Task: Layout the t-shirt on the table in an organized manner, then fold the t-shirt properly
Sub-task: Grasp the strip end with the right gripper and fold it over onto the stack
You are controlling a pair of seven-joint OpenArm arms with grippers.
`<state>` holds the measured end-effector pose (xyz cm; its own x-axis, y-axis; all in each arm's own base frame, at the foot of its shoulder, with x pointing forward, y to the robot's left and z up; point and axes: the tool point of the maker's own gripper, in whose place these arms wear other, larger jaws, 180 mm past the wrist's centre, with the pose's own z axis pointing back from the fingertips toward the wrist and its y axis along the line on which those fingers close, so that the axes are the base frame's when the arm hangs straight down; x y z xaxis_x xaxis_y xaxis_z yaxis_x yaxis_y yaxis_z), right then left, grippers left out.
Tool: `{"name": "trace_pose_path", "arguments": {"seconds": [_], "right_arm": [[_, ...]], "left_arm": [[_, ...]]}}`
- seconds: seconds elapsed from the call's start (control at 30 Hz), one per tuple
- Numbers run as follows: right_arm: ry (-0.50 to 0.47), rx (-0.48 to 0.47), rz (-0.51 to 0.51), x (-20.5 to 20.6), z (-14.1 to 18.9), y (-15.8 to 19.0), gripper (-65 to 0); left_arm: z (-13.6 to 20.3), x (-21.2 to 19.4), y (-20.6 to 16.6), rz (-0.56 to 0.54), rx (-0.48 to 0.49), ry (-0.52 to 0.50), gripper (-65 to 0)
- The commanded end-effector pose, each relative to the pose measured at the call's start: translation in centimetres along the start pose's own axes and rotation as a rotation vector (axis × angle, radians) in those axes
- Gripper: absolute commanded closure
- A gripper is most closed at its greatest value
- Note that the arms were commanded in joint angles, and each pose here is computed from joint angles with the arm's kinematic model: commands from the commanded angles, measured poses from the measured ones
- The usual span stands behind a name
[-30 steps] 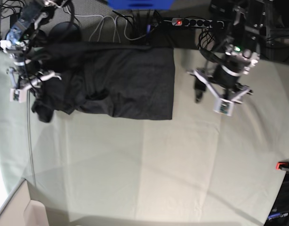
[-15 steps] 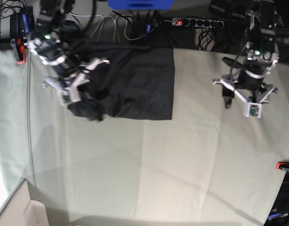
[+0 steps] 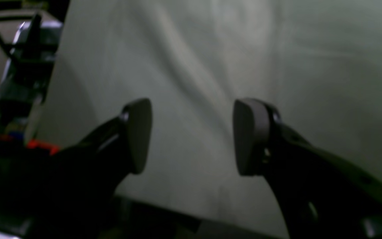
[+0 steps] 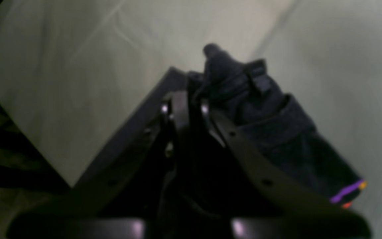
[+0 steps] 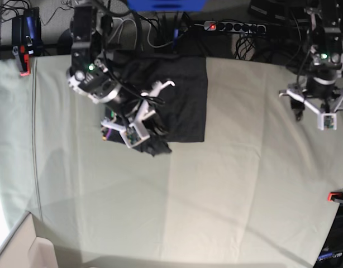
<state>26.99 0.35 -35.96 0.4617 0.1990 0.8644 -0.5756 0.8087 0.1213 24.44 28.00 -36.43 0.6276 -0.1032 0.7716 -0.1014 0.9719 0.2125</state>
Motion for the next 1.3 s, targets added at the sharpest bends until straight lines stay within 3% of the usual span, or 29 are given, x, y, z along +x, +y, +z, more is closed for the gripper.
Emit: {"name": "trace_pose_path", "arguments": {"seconds": [0.0,0.13,0.4,0.57,0.7,0.9,1.03,1.27], "right_arm": [[-0.076,0.022,0.007,2.2,-0.1,0.6,0.0],[-0.076,0.069,0.022,2.4,-0.6,2.3,0.0],[0.013,0.156,-0.022,-1.1,-2.5,4.9,0.0],[0.032,0.167,-0.022,-1.3,-3.4,4.6,0.0],[0.039,0.208,-0.004,-1.4,-3.7,6.1,-13.1],[0.061,0.315,0.107,-2.1,-2.5,9.7,-35.0],[-0.003,0.267,0.118,-0.1,-0.9,8.8,-37.7],[-0.008,0.045,0.064,-0.1,1.0,0.8,-38.0]], "left_arm": [[0.2,1.4,0.2,-0.023,-0.013,-0.048,-37.5],[0.6,1.0,-0.3,-0.032,-0.080,-0.049,-37.3],[1.0,1.4,1.0,0.017,-0.076,-0.081,-37.1],[1.0,1.4,1.2,0.018,-0.072,-0.081,-37.1],[1.0,1.4,1.2,0.019,-0.072,-0.081,-37.1],[1.0,1.4,1.3,0.020,-0.071,-0.083,-37.1],[0.9,1.2,1.3,0.022,-0.071,-0.077,-37.1],[0.4,-0.2,1.1,0.040,-0.081,-0.042,-37.1]]}}
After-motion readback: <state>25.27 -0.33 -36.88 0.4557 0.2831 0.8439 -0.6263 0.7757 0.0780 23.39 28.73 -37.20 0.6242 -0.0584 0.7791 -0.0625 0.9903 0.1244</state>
